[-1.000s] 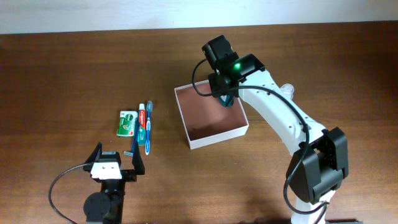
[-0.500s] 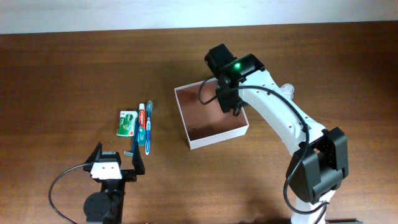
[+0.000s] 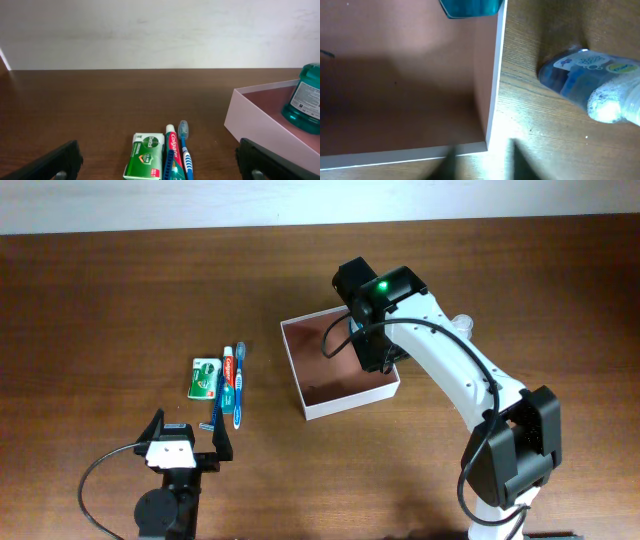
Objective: Pack container
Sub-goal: 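Lower the Listerine bottle into the box's back right corner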
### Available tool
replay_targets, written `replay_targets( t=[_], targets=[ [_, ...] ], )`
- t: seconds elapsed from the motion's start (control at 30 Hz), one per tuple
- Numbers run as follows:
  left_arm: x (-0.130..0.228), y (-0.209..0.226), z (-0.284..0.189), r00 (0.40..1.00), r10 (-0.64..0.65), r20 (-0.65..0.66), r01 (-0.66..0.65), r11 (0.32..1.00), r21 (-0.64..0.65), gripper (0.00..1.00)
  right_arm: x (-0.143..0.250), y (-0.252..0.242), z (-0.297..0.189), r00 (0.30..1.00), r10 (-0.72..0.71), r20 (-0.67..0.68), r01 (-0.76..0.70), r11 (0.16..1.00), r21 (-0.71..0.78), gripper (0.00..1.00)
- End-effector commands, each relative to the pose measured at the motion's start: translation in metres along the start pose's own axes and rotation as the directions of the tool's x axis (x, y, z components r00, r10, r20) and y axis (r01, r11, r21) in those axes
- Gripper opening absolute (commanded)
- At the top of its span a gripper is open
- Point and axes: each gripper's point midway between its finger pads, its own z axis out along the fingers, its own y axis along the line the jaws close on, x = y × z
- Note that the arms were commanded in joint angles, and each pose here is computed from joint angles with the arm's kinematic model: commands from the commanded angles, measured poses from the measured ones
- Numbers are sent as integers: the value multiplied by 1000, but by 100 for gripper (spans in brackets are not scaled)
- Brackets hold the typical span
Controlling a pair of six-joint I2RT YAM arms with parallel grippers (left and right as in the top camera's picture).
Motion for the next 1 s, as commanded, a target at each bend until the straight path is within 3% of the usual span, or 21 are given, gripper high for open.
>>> replay_targets(
  t=[0.0,0.97],
  targets=[
    [0,1,0,1000,8,5,-8,1000,-7,99,-4,-4,-18,999,13,51,-12,1000,-19,4],
    [0,1,0,1000,8,5,-8,1000,-7,99,0,-24,-9,1000,-21,11,22,992,-123,4]
  ],
)
